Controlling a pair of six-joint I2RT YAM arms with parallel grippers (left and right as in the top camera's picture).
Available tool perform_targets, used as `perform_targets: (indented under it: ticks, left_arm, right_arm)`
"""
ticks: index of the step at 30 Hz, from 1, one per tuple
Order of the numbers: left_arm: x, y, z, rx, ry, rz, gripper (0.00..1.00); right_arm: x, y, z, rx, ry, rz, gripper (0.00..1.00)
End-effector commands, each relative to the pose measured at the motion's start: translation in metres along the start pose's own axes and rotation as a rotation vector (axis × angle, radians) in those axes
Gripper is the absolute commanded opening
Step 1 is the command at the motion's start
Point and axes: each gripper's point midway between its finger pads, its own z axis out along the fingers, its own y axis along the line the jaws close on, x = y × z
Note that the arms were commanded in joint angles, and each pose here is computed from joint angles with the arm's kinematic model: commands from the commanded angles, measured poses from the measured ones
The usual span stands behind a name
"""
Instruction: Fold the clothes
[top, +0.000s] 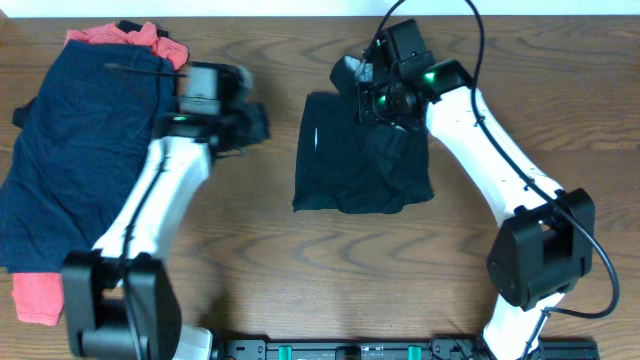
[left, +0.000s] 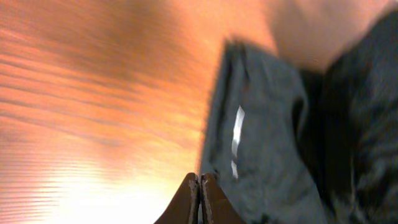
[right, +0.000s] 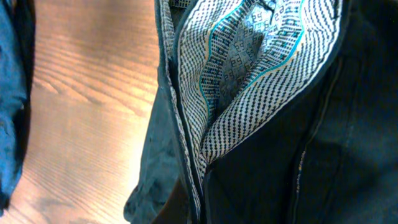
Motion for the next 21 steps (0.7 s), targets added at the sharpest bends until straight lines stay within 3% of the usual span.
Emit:
perform_targets:
  ticks: [1,4,5,8,10,15,21]
  left_arm:
    - [-0.011,0.024,-0.011,-0.046,-0.039,-0.037,0.07]
    - [-0.009,0.035,-0.011,-0.066,-0.022,-0.056,0.07]
    - [-0.007,0.036,-0.011,-0.069,-0.016,-0.047,0.07]
    - [-0.005,0.038,-0.01,-0.075,-0.002,-0.014,0.07]
    - [-0.004,0.04,-0.01,-0.086,-0.002,-0.016,0.07]
    - [-0.004,0.041,-0.009,-0.09,-0.002,-0.016,0.07]
    - [-0.002,0.041,-0.009,-0.093,0.008,-0.018,0.07]
  right_arm:
    - [0.02,0.013,0.022,-0.004,0.065,-0.034,0.01]
    - [0.038,0.027,0.041,-0.014,0.121,-0.087,0.08]
    - [0.045,0.032,0.047,-0.018,0.141,-0.098,0.16]
    - [0.068,0.057,0.06,-0.082,0.207,-0.185,0.59]
    - [0.075,0.068,0.061,-0.097,0.213,-0.219,0.73]
    - [0.06,0.085,0.035,-0.127,0.151,-0.241,0.81]
    - [0.038,0.06,0.006,-0.037,0.08,-0.212,0.8]
